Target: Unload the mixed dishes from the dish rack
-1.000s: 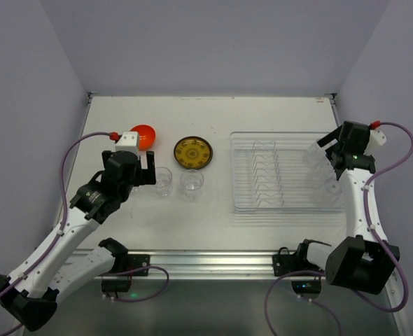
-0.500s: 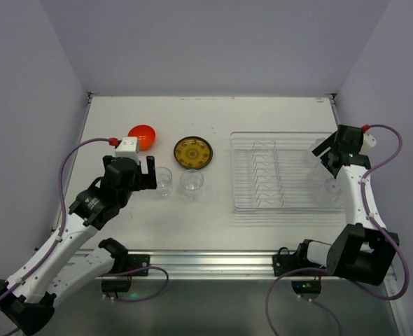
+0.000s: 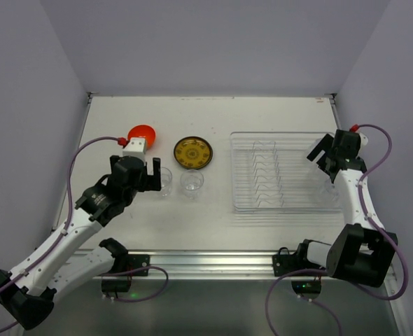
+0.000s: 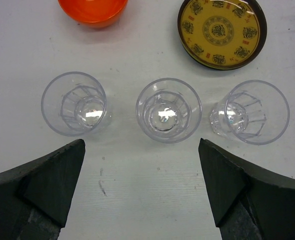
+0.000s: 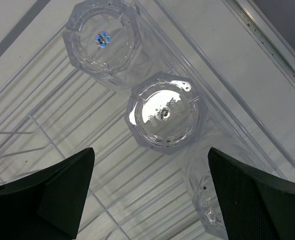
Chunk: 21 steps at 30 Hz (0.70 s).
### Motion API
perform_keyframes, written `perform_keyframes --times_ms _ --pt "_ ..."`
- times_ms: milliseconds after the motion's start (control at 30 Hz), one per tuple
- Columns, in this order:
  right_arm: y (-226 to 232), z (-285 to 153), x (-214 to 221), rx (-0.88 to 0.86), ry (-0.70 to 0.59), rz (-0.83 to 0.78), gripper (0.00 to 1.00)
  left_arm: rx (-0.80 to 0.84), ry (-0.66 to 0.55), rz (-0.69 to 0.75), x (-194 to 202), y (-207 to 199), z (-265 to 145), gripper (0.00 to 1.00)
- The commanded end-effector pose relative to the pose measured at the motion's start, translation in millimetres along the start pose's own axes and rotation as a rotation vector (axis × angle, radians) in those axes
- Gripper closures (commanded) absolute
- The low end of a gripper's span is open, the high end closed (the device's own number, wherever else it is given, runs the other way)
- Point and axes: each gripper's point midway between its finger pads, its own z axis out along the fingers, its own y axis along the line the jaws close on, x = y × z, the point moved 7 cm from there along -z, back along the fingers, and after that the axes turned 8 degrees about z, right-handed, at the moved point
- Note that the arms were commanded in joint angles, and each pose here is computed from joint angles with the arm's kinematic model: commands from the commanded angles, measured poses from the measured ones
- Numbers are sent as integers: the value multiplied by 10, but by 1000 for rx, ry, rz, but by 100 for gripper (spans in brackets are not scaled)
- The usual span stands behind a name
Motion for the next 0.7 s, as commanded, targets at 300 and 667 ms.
perform_keyframes --times_ms 300,667 --pt "84 76 -198 -19 -74 -29 5 21 -28 4 -36 -125 2 0" --pt "162 168 -325 -11 -91 -53 9 41 -25 11 -29 -159 14 0"
